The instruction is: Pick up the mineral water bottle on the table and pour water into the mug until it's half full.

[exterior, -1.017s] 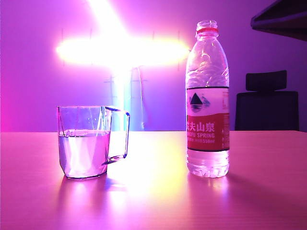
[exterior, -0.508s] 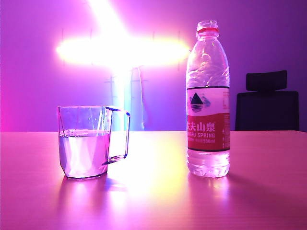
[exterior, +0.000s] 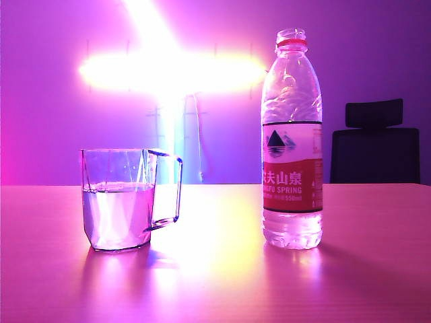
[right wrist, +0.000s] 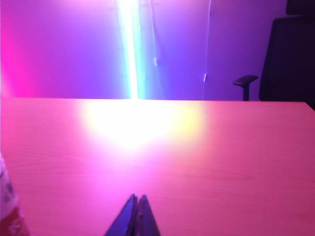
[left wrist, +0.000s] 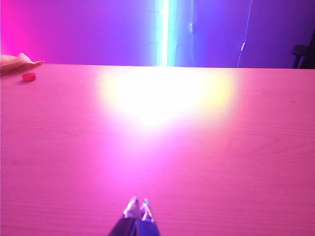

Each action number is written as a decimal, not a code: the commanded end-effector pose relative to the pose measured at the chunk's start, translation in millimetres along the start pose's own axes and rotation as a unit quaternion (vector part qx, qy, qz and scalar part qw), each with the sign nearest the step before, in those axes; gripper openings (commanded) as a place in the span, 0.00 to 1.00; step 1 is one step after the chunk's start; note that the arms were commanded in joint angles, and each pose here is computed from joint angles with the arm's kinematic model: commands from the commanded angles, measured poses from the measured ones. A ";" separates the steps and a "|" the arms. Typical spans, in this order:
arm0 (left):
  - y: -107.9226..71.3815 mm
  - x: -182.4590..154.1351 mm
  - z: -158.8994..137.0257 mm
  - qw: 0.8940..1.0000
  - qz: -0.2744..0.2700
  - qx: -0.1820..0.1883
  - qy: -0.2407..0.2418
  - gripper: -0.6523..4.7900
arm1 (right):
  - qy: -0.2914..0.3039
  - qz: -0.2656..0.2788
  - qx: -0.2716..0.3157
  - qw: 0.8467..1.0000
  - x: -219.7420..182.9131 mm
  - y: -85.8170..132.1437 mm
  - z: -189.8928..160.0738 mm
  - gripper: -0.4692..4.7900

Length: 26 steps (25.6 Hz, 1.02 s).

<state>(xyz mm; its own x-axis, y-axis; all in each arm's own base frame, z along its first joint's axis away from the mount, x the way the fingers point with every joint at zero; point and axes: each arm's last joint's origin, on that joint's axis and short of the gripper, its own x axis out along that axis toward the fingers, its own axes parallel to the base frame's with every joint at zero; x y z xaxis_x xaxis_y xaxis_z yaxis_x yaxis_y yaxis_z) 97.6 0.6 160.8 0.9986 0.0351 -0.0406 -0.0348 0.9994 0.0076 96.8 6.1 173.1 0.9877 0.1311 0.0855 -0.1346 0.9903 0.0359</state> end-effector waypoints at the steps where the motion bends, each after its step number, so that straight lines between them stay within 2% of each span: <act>1: 0.1 -0.2 2.5 1.000 0.000 -0.002 -0.007 0.12 | -0.005 -0.019 -0.002 1.000 -0.1 -2.8 -0.2 0.08; 9: 0.1 -0.2 2.5 1.000 0.000 -0.002 -0.007 0.12 | -0.008 -0.056 0.013 0.998 -0.5 -6.2 0.1 0.08; 26: 0.1 -0.2 2.5 1.000 0.000 -0.002 -0.007 0.12 | -0.007 -0.054 0.013 0.998 -0.4 -5.8 0.0 0.08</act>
<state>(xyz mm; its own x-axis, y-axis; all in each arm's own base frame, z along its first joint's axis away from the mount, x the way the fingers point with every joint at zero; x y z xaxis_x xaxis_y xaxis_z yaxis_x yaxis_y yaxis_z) 97.6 0.6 160.8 0.9986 0.0351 -0.0406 -0.0348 0.9994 0.0076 97.1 0.3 172.6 0.9965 0.0244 0.0806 -0.0300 0.9972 0.0680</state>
